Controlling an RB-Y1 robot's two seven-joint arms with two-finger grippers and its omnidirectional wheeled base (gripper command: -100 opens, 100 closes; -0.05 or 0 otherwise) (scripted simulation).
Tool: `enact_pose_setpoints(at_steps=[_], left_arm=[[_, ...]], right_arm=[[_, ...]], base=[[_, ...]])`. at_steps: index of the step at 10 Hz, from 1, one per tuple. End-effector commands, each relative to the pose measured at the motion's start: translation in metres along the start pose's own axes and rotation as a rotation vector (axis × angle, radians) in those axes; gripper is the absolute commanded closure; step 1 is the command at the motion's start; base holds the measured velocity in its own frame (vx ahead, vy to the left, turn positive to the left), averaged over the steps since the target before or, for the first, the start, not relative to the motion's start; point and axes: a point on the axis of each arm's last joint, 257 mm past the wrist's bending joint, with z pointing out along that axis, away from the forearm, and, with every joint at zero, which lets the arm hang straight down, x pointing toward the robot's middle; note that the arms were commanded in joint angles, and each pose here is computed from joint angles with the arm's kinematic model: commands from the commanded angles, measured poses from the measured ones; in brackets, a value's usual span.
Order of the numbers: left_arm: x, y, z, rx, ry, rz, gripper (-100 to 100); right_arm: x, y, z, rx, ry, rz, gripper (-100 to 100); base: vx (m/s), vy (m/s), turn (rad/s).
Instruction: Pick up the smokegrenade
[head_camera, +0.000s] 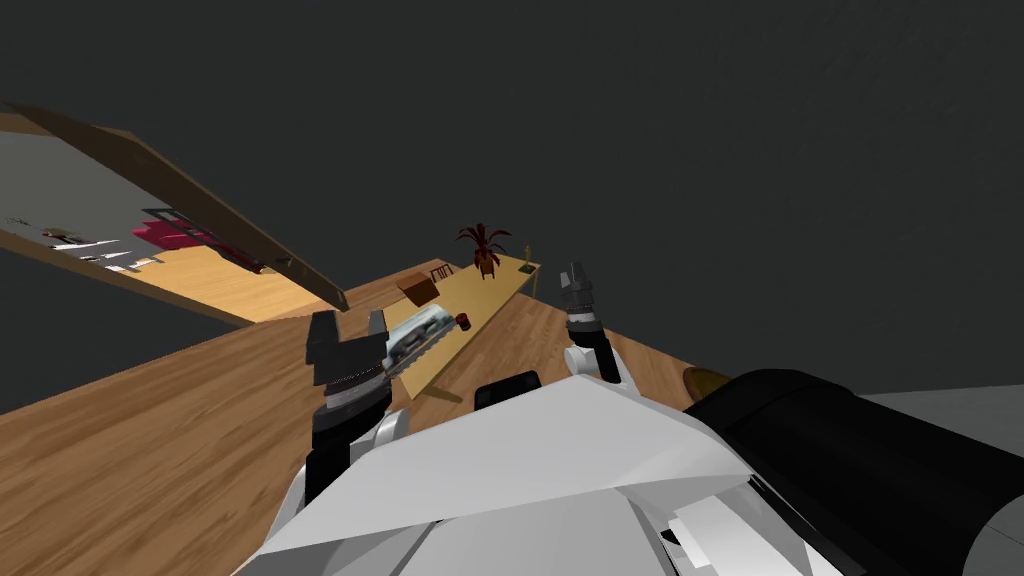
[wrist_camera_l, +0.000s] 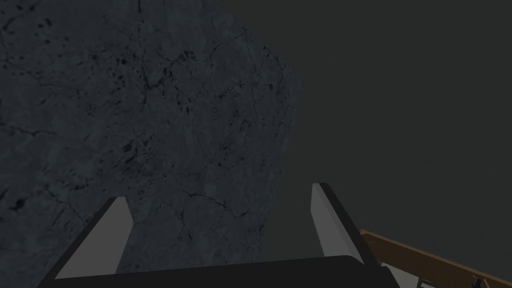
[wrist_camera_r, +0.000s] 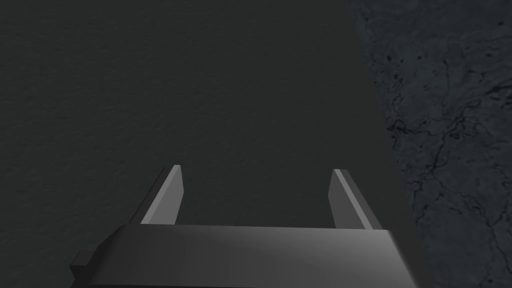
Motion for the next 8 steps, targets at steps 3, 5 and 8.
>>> enact_pose_setpoints(at_steps=[3, 5, 8], left_arm=[[-0.023, 0.048, -0.038, -0.174, 0.04, 0.089, -100], [-0.047, 0.076, -0.069, -0.289, 0.031, 0.144, -100], [-0.077, 0.1, -0.108, -0.415, 0.007, 0.201, -100]], right_arm=[[0.0, 0.0, 0.0, 0.0, 0.0, 0.0, 0], [0.0, 0.0, 0.0, 0.0, 0.0, 0.0, 0], [0.0, 0.0, 0.0, 0.0, 0.0, 0.0, 0]], base=[[0.086, -0.083, -0.132], [0.11, -0.109, -0.149], [0.094, -0.07, -0.114]])
